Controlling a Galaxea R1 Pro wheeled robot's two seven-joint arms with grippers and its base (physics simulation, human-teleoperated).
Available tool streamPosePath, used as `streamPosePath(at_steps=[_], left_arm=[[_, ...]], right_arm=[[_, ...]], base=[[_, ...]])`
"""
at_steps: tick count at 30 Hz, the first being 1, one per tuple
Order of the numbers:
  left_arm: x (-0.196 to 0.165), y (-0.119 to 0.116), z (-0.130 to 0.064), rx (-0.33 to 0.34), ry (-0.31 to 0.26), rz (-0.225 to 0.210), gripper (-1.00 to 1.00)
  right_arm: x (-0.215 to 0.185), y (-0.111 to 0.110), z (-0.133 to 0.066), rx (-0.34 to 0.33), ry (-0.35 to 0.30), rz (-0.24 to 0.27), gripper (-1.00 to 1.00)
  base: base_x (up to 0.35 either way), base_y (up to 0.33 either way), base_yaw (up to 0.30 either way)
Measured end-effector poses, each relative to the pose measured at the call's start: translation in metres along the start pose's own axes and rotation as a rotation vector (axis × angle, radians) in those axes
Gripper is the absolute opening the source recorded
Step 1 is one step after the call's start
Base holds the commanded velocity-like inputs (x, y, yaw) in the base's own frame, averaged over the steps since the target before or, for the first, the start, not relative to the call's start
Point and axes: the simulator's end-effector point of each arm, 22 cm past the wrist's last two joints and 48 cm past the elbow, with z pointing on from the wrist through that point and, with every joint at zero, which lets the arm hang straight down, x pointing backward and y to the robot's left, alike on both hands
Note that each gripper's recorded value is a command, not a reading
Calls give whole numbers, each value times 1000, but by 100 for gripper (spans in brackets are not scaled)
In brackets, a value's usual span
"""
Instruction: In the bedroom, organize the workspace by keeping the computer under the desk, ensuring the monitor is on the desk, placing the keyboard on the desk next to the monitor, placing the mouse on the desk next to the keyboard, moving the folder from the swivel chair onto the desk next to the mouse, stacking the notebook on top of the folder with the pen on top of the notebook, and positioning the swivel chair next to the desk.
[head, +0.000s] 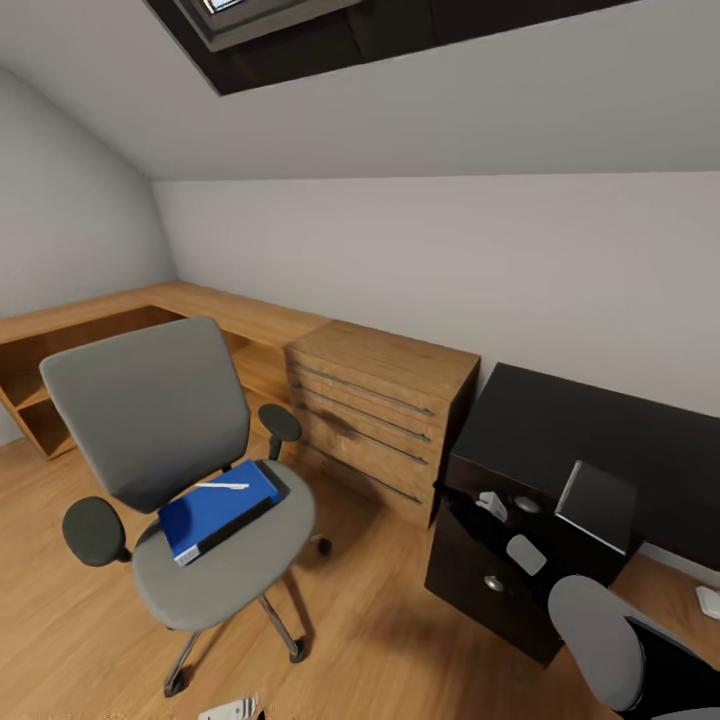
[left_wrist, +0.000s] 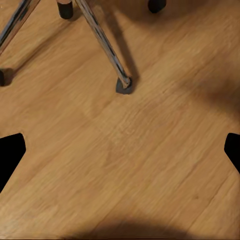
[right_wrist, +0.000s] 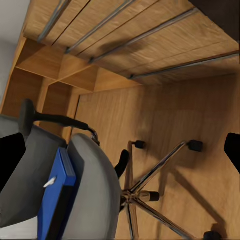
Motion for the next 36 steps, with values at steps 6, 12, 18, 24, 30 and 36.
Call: streamPosePath(at_steps=[6,12,18,24,30,36], left_arm=[[11,0,-1,1,15,0,100],[13,0,-1,0,18,0,100],[14,0,-1,0,18,0,100],[16,0,-1,0,24,-2,100],[31,1,-3,0,55,-4,100],[30,13,-3,-12,52,6,100]], right_arm=[[2,4,3,-6,-8,-7,100],[6,8,5,-11,-6,-9,100],[13,11,8,-10,0,-57,100],[16,13,9,-11,9,-77,100],[17,14,10,-12,12,-84,100],[19,14,10,-9,23,-114,100]], base=[[0,0,280],[0,0,283],[0,0,284],[0,0,284],[0,0,284],[0,0,284]])
